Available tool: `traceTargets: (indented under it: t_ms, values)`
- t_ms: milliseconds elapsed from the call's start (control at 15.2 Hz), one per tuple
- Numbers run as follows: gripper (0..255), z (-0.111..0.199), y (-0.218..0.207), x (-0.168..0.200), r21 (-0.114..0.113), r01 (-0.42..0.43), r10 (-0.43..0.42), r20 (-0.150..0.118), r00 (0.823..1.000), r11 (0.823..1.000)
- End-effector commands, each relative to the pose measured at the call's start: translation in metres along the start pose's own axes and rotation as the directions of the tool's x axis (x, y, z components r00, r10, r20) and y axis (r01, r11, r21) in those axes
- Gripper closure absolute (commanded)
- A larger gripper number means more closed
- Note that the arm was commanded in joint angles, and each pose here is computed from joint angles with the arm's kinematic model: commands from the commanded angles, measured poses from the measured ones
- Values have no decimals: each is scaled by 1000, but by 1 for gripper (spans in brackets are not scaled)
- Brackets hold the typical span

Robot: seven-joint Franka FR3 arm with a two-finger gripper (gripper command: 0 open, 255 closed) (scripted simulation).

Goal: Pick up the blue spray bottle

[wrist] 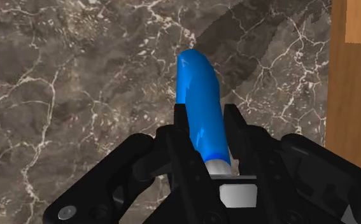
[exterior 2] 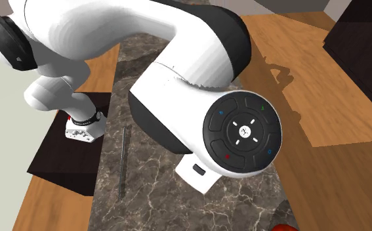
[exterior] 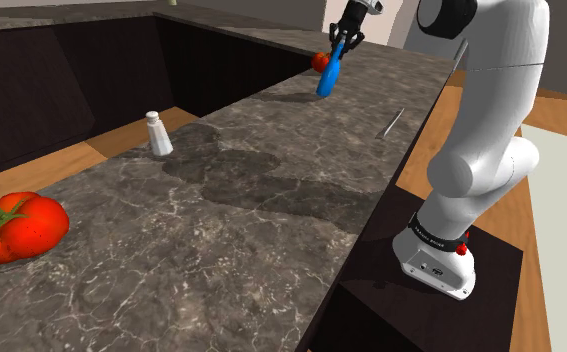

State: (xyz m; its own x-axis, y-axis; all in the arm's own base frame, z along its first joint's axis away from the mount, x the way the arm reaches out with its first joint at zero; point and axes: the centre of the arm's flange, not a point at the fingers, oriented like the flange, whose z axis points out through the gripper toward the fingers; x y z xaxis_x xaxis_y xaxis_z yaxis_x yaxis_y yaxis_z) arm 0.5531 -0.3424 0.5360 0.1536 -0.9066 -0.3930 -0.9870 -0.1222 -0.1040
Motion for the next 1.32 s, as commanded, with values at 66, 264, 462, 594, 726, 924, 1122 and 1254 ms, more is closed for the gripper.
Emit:
traceTargets:
  t_ms: [66,264,462,594,726,924,1122,1254]
  values:
    - [255,71,-10,48,-92,-39,45,64,997,995]
    - [255,60,-24,15,-97,-38,44,60,997,995]
    - [255,45,-26,9,-97,-38,44,60,997,995]
    - [255,35,-27,4,-97,-38,44,60,997,995]
    - [255,26,-28,0,-97,-38,44,60,997,995]
    - [255,11,-30,-6,-97,-38,44,60,997,995]
    - [255,-3,-31,-12,-97,-38,44,60,997,995]
    - [255,-13,-33,-16,-97,-38,44,60,997,995]
